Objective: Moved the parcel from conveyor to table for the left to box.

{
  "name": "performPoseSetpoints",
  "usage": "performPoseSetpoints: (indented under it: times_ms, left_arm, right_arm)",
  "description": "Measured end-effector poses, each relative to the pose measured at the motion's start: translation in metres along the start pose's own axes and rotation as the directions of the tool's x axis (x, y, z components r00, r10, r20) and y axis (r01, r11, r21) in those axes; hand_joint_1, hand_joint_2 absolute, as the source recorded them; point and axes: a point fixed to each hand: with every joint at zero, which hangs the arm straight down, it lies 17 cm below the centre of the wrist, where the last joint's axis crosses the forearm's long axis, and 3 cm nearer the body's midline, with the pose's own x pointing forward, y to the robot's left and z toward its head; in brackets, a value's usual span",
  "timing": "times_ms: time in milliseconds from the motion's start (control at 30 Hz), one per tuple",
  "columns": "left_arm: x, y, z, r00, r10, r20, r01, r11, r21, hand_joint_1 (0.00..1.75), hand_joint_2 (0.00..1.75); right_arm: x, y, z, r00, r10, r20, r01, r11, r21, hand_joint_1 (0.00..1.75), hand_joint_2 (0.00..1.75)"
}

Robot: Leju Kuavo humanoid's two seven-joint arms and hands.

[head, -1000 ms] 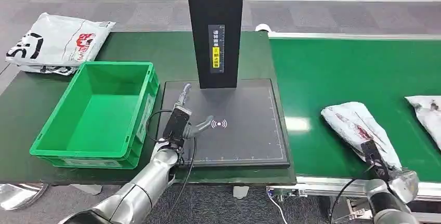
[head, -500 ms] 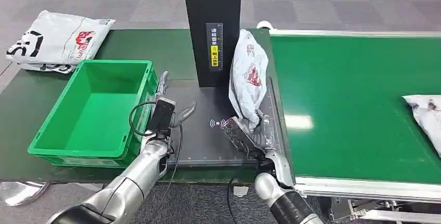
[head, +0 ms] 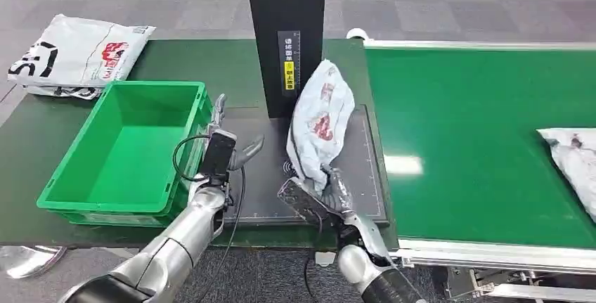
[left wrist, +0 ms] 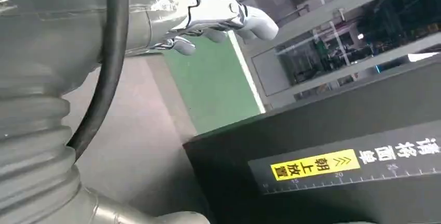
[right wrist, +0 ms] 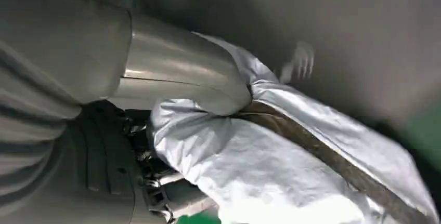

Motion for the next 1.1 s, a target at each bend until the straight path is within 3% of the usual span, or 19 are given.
performPoseSetpoints:
  times_ms: [33,67,233,767,967,1100]
  left_arm:
    - [0.002,0.0,-0.002,1.0,-0.006,0.004,0.006,1.0,0.002,0.0,1.75]
    - [0.004,0.001,-0.004,1.0,-0.012,0.01,0.011,1.0,0.008,0.0,1.75]
    - [0.012,0.006,-0.007,0.999,-0.024,0.045,0.022,0.999,0.035,0.0,1.75]
    - [0.018,0.01,-0.008,0.996,-0.04,0.074,0.036,0.998,0.059,0.0,1.75]
    - [0.026,0.018,-0.011,0.992,-0.065,0.103,0.054,0.993,0.102,0.0,1.75]
    - [0.033,0.029,-0.011,0.989,-0.099,0.114,0.078,0.982,0.17,0.0,1.75]
  right_arm:
    - [0.002,0.007,0.001,1.0,0.001,0.006,-0.001,1.0,0.028,0.16,1.75]
    - [0.004,0.013,0.001,1.0,0.006,0.012,-0.007,0.999,0.051,0.0,1.75]
    - [0.008,0.032,0.006,0.999,0.031,0.029,-0.034,0.993,0.109,0.0,1.75]
    - [0.012,0.023,0.0,0.999,0.031,0.031,-0.033,0.995,0.093,0.0,1.75]
    - [0.034,-0.043,-0.008,0.997,-0.038,0.065,0.045,0.994,-0.101,0.0,1.75]
    - [0.039,-0.114,0.002,0.984,-0.102,0.146,0.146,0.931,-0.335,0.0,1.75]
